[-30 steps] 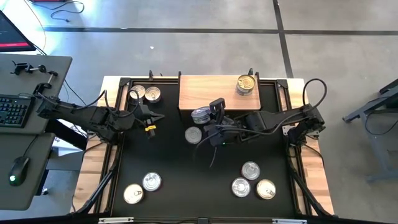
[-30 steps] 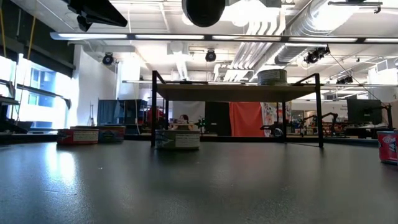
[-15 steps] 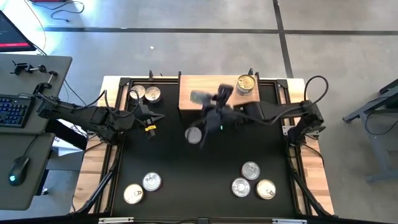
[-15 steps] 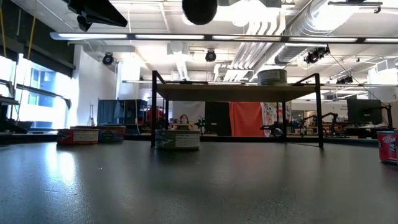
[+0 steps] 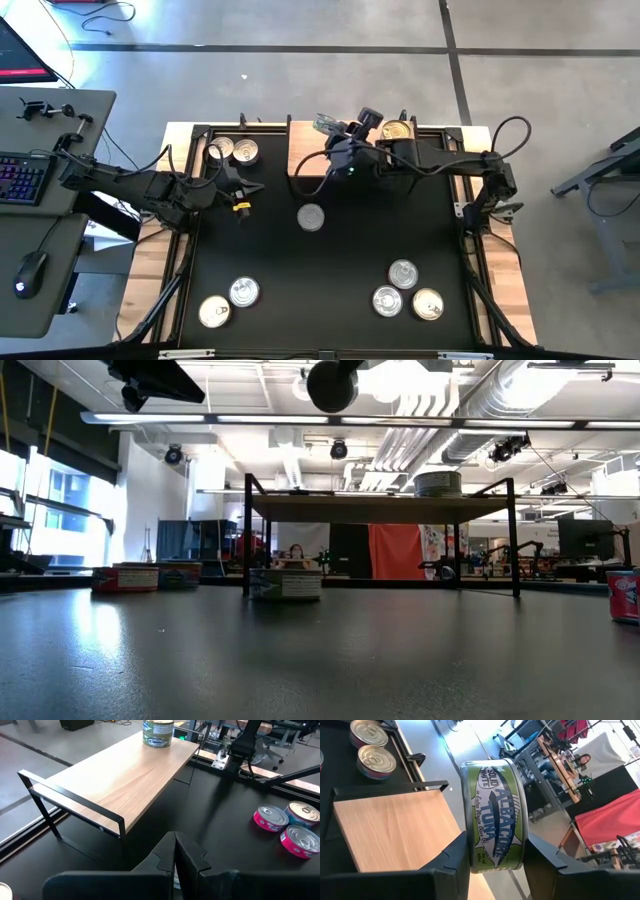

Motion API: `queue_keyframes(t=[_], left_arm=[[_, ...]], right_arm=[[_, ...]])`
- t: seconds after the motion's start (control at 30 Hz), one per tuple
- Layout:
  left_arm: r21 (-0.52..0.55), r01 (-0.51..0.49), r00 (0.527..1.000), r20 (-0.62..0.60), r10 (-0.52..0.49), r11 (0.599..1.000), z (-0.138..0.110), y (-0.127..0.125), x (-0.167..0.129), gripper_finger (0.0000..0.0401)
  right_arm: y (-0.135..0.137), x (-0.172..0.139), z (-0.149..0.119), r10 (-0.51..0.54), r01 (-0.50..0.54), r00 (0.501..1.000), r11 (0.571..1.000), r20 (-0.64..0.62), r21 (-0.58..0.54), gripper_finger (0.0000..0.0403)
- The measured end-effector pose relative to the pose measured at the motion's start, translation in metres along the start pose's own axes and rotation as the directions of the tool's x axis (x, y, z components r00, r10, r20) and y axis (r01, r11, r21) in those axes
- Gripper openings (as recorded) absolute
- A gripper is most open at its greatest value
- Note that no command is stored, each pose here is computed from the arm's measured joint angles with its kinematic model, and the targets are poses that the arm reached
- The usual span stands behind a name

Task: Stack canned seafood by type on shelf
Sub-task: Put the green tuna can on the shelf

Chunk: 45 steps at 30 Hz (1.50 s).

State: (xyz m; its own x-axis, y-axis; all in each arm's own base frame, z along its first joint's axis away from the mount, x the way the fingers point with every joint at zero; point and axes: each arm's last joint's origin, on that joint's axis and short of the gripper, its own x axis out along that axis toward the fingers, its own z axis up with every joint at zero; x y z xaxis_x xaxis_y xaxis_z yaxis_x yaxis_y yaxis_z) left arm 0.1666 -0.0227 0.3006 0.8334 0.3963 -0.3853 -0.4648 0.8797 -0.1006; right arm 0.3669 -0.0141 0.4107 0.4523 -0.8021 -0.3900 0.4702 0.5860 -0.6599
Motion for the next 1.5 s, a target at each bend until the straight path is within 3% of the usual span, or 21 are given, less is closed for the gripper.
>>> queue_keyframes(t=[0.13,0.23,0.4,0.47,0.6,0.7,0.87,1.03,1.23,1.5], left_arm=[[-0.004,0.000,1.000,0.000,0.000,1.000,0.000,0.000,0.000,0.0000],[-0.005,0.000,1.000,-0.001,0.000,1.000,0.000,0.000,0.000,0.0000],[0.031,0.000,1.000,-0.001,0.001,1.000,0.000,0.000,0.000,0.0000],[0.064,0.000,1.000,-0.002,0.000,0.998,0.000,0.000,0.000,0.0000],[0.135,0.000,1.000,-0.001,0.000,0.991,0.000,0.000,0.000,0.0000],[0.159,0.000,1.000,-0.001,0.000,0.987,0.000,0.000,0.000,0.0000],[0.160,0.000,1.000,-0.001,0.000,0.987,0.000,0.000,0.000,0.0000],[0.145,0.001,1.000,0.000,-0.001,0.989,0.000,0.000,0.000,0.0000],[0.133,0.001,1.000,0.000,-0.001,0.991,0.000,0.000,0.000,0.0000],[0.098,0.009,1.000,-0.004,-0.009,0.995,0.000,0.000,0.000,0.0000]], right_arm=[[-0.001,0.002,-0.005,-0.001,0.000,0.999,0.999,-0.034,-0.034,0.0121],[-0.004,0.007,-0.020,-0.018,0.004,0.989,0.995,-0.145,-0.096,0.0121],[-0.014,0.013,-0.054,-0.039,0.000,0.918,0.995,-0.394,-0.099,0.0121],[-0.015,0.017,-0.059,-0.058,0.013,0.896,0.994,-0.440,-0.105,0.0121],[-0.006,0.036,-0.059,0.006,-0.045,0.904,0.996,-0.427,-0.079,0.0121],[0.009,0.053,-0.064,0.013,-0.089,0.907,0.983,-0.420,-0.161,0.0121],[0.031,0.073,-0.089,-0.068,-0.075,0.871,0.960,-0.486,-0.268,0.0121],[0.043,0.080,-0.102,-0.151,-0.020,0.871,0.940,-0.468,-0.340,0.0121],[0.046,0.084,-0.098,-0.074,-0.078,0.886,0.949,-0.457,-0.305,0.0122],[0.048,0.083,-0.099,-0.004,-0.145,0.878,0.951,-0.479,-0.272,0.0218]])
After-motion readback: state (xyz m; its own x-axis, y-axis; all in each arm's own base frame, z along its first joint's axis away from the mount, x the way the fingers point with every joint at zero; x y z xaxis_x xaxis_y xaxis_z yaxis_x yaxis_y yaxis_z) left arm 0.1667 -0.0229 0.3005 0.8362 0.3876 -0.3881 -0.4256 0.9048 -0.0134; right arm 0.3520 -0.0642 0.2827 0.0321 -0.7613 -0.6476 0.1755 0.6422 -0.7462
